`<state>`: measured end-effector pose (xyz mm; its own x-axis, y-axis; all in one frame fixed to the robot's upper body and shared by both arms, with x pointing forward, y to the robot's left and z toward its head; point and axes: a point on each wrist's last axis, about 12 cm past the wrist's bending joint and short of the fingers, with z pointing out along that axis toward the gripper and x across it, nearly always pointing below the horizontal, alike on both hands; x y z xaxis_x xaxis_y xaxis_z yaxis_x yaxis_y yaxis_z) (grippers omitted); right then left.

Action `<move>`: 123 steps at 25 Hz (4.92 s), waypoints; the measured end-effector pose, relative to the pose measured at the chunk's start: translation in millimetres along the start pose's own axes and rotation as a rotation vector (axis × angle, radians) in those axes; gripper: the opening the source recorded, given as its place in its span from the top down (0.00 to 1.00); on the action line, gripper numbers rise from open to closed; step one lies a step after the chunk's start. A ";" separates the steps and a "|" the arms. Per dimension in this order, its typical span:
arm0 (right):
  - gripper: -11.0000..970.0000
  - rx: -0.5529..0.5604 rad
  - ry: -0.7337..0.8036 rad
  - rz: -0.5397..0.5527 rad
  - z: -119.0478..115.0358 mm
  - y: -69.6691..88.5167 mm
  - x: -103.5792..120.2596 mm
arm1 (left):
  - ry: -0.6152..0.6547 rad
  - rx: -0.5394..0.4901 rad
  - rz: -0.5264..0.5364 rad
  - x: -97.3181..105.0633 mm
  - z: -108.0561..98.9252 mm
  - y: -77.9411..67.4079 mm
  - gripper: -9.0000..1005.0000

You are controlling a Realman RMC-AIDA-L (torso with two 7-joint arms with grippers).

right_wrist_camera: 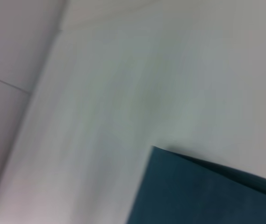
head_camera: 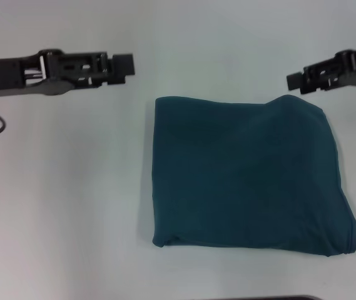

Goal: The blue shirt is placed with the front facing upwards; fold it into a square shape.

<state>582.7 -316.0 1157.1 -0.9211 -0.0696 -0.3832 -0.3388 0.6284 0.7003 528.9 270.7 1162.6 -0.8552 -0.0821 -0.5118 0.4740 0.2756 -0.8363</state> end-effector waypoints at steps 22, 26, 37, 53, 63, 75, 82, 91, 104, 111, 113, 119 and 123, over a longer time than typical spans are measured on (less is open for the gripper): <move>0.42 -0.189 0.082 -0.027 8.8 -18.8 71.5 | 0.262 -0.228 -0.216 72.2 14.9 54.7 0.41; 0.42 -0.176 0.099 -0.030 12.8 -18.5 70.4 | 0.323 -0.312 -0.237 67.3 37.7 62.4 0.41; 0.42 -0.166 0.087 -0.032 9.0 -20.4 69.3 | 0.339 -0.341 -0.255 60.0 63.1 69.6 0.41; 0.42 -0.160 0.080 -0.035 7.8 -21.0 67.4 | 0.348 -0.332 -0.248 56.0 79.9 72.4 0.41; 0.42 -0.158 0.072 -0.037 6.2 -20.8 65.2 | 0.351 -0.358 -0.265 56.0 88.5 76.4 0.40; 0.42 -0.161 0.073 -0.047 7.0 -19.1 62.0 | 0.364 -0.352 -0.265 52.2 103.7 75.8 0.40; 0.42 -0.158 0.070 -0.051 7.9 -18.7 60.1 | 0.236 -0.355 -0.187 38.5 59.8 64.5 0.40; 0.42 -0.152 0.052 -0.051 9.0 -18.6 56.6 | 0.090 0.017 0.277 58.9 29.1 36.5 0.40; 0.42 -0.155 0.043 -0.056 9.5 -15.9 50.3 | 0.143 0.063 0.271 74.5 35.1 40.3 0.38; 0.42 -0.152 0.052 -0.058 9.8 -13.5 45.5 | 0.265 -0.098 -0.166 61.8 53.0 49.8 0.23; 0.42 -0.149 0.054 -0.060 10.3 -13.3 44.7 | 0.277 -0.130 -0.220 59.2 59.2 51.5 0.18; 0.42 -0.145 0.053 -0.062 9.7 -13.8 44.4 | 0.284 -0.225 -0.296 53.1 76.9 62.0 0.09; 0.42 -0.144 0.052 -0.060 9.3 -14.4 45.3 | 0.244 -0.296 -0.336 50.6 79.4 72.6 0.10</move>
<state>547.6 -321.0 1124.1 -0.9056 -0.1462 -0.3982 -0.4145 0.5044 0.7575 536.7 210.5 1060.3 -0.9910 0.0039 -0.1337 0.1151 0.5348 -0.8371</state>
